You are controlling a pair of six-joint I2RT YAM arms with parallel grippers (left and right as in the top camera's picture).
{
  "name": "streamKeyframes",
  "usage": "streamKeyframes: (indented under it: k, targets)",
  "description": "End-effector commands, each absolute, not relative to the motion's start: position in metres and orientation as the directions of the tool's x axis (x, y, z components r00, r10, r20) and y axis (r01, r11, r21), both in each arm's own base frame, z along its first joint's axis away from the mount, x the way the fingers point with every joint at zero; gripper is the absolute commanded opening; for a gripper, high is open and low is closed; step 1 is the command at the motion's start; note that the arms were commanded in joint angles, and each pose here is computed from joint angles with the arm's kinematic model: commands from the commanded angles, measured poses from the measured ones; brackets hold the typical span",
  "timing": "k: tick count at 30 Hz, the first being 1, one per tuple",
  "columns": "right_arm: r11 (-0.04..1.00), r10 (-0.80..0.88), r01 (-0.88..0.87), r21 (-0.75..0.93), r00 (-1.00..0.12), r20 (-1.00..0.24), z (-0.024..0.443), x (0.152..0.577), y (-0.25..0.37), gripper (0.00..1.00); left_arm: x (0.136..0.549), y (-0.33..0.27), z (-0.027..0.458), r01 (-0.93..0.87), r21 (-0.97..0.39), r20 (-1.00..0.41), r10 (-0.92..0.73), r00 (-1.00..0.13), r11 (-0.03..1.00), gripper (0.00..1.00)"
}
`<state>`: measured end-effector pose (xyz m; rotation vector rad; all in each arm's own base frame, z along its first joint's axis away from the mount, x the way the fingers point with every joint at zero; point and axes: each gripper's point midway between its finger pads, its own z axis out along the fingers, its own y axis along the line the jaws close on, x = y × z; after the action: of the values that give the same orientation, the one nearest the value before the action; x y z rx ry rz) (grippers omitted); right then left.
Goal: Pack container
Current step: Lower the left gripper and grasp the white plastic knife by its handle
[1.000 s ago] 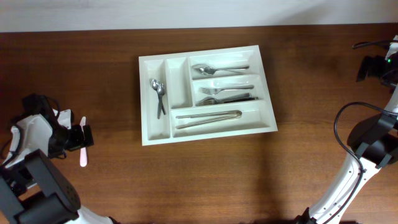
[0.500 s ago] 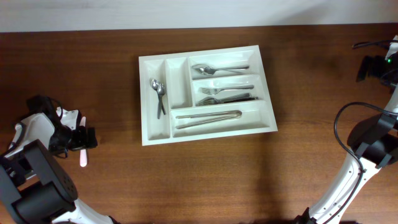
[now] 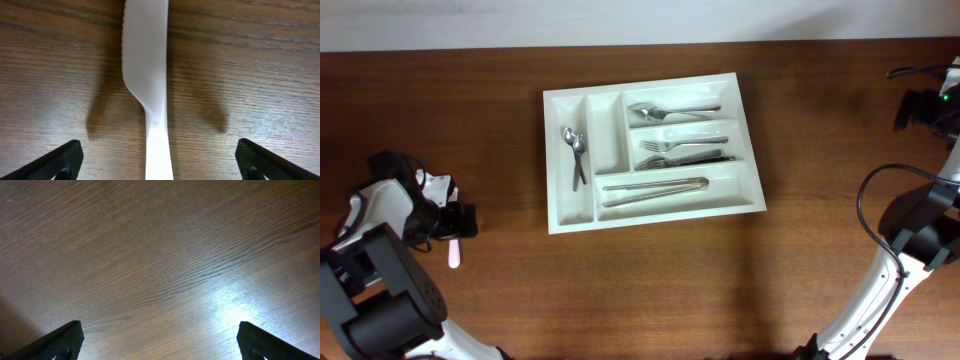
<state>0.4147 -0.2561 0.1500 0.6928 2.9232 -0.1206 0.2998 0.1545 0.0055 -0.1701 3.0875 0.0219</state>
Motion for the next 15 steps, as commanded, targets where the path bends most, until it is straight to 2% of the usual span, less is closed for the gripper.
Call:
streamKeyframes:
  k: [1, 15]
  targets:
    - [0.89, 0.444, 0.455, -0.04, -0.883, -0.15, 0.151, 0.416, -0.253, 0.99, 0.294, 0.159, 0.002, -0.122, 0.082, -0.01, -0.122, -0.992, 0.989, 0.99]
    - [0.89, 0.444, 0.455, -0.04, -0.883, -0.15, 0.151, 0.416, -0.253, 0.99, 0.289, 0.156, -0.01, -0.131, 0.061, 0.029, -0.133, -0.991, 0.99, 0.99]
